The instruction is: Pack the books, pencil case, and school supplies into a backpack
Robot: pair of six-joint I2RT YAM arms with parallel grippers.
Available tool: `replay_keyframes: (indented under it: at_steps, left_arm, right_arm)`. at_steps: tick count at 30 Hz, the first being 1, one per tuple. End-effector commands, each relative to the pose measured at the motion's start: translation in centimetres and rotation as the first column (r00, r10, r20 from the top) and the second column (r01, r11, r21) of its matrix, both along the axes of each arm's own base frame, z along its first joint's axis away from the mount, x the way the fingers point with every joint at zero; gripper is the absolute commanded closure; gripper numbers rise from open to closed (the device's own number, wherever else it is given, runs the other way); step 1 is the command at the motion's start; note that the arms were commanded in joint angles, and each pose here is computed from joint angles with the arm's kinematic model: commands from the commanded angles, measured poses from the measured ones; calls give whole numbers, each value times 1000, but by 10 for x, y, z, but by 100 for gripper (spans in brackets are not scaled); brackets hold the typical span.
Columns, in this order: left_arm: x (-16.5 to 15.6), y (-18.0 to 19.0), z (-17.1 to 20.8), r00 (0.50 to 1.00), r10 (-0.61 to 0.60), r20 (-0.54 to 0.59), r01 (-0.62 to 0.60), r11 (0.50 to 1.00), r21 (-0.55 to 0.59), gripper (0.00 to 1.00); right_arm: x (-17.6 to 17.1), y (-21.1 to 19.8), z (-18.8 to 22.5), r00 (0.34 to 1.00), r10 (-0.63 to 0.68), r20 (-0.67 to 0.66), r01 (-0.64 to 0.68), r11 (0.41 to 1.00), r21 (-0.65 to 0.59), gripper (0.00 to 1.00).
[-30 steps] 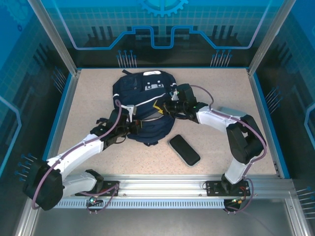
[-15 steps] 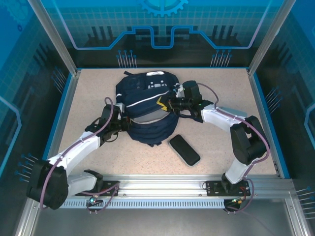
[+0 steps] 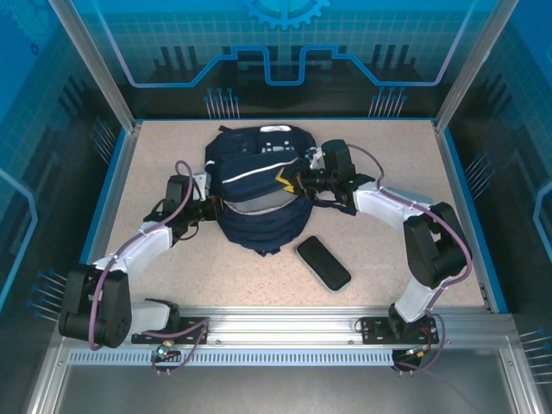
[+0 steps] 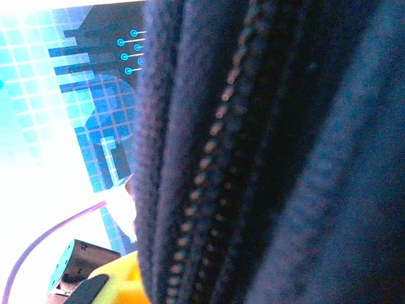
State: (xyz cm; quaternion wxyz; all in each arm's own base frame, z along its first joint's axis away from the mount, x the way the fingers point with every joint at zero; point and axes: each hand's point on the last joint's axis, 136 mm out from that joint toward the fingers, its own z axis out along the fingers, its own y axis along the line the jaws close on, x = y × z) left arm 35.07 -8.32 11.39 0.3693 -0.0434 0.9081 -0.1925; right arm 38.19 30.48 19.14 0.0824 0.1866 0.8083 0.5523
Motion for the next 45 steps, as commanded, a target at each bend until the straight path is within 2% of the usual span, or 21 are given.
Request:
replay_keyframes:
  at_steps: [1,7,9,11,16,19,22,25,27,31,35,37,40,45]
  left_arm:
    - [26,41,10,990,128,65,-131,990,51,100]
    - [47,35,8,990,135,34,-134,991,-9,100]
    - [51,38,7,988,153,35,-153,988,-14,95]
    - [52,43,7,983,180,32,-179,984,-22,84]
    - [40,55,17,965,261,38,-260,965,-25,43]
    - [28,56,28,959,280,48,-278,959,-48,22]
    - [18,50,46,963,260,71,-254,964,-84,13]
    - [10,31,69,977,171,127,-155,980,-126,9]
    - [6,11,84,982,73,175,-53,992,-115,8]
    - [-3,-40,99,951,-176,256,167,984,58,4]
    - [-6,-82,100,879,-379,290,332,922,199,2]
    - [-6,-99,100,825,-471,312,393,875,282,1]
    - [1,-110,94,765,-554,329,417,815,403,1]
    - [14,-120,79,696,-655,296,453,719,527,1]
  right_arm:
    - [19,-13,30,996,-14,92,12,1000,25,95]
    - [13,-9,29,997,11,83,-14,999,31,95]
    - [12,-10,26,997,12,75,-14,999,29,95]
    - [13,-12,24,997,11,73,-12,1000,23,94]
    - [19,-13,21,996,26,80,-24,1000,-18,86]
    - [20,-13,20,997,23,80,-21,999,-28,83]
    - [19,-13,21,997,23,78,-21,1000,-24,78]
    - [17,-13,23,996,23,81,-22,1000,-14,77]
    - [16,-13,27,996,22,87,-21,1000,-6,79]
    - [16,-11,36,996,22,89,-24,999,27,84]
    - [19,-9,43,997,15,77,-20,998,67,86]
    - [20,-8,46,998,17,66,-22,996,82,86]
    - [21,-4,52,998,39,57,-46,993,110,86]
    - [22,-1,65,995,67,74,-76,989,131,84]
